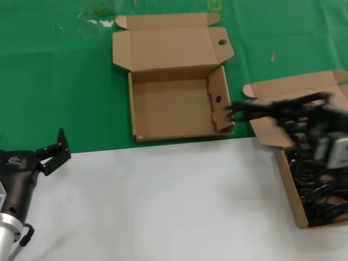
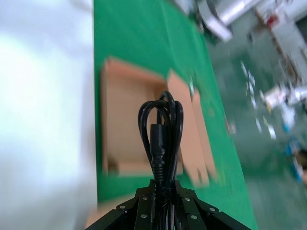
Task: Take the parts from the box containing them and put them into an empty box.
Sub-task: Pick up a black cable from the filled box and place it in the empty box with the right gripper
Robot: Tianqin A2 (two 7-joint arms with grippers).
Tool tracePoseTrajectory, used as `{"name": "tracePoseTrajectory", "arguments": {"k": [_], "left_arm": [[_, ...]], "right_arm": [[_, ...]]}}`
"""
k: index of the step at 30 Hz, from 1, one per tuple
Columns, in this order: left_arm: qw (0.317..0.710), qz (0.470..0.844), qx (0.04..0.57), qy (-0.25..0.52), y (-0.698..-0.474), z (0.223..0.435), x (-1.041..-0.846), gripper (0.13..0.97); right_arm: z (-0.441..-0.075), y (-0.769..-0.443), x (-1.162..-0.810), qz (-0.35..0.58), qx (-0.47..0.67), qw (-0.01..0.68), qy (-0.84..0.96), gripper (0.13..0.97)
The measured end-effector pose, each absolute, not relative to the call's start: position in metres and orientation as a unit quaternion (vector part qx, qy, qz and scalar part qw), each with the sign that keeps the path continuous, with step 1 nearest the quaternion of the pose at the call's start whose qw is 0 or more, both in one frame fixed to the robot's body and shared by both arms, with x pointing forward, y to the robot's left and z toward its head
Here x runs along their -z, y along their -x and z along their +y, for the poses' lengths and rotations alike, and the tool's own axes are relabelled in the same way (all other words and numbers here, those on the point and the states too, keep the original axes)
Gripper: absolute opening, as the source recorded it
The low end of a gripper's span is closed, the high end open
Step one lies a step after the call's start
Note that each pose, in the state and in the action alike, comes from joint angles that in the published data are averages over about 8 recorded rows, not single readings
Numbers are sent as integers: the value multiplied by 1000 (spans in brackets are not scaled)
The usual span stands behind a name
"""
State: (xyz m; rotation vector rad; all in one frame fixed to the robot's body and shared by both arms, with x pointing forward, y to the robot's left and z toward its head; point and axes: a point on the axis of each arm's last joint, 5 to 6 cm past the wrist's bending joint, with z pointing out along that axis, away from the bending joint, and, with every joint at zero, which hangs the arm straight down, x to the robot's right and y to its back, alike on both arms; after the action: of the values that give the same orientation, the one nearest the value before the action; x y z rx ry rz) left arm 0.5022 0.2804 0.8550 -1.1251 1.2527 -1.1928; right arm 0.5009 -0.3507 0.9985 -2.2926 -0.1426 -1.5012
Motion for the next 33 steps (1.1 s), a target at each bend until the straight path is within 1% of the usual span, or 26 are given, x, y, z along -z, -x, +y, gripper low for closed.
{"name": "tracePoseTrajectory", "arguments": {"k": [5, 10, 16, 20, 24, 33], "left_arm": [[513, 521, 496, 468, -502, 280, -855, 966], [513, 521, 496, 468, -502, 280, -855, 966], [513, 521, 496, 468, -502, 280, -855, 966], [513, 521, 496, 468, -502, 280, -855, 966], [513, 521, 496, 468, -502, 280, -855, 966], [513, 521, 496, 468, -502, 280, -855, 966]], "right_arm": [[-305, -519, -993, -100, 548, 217, 802, 201], [-265, -550, -985, -141, 563, 220, 784, 201], [-231, -587, -971, -170, 579, 208, 769, 201], [-223, -603, -961, -177, 583, 198, 768, 201], [-223, -613, -952, -180, 582, 189, 770, 201], [-225, -618, -945, -179, 578, 185, 774, 204]]}}
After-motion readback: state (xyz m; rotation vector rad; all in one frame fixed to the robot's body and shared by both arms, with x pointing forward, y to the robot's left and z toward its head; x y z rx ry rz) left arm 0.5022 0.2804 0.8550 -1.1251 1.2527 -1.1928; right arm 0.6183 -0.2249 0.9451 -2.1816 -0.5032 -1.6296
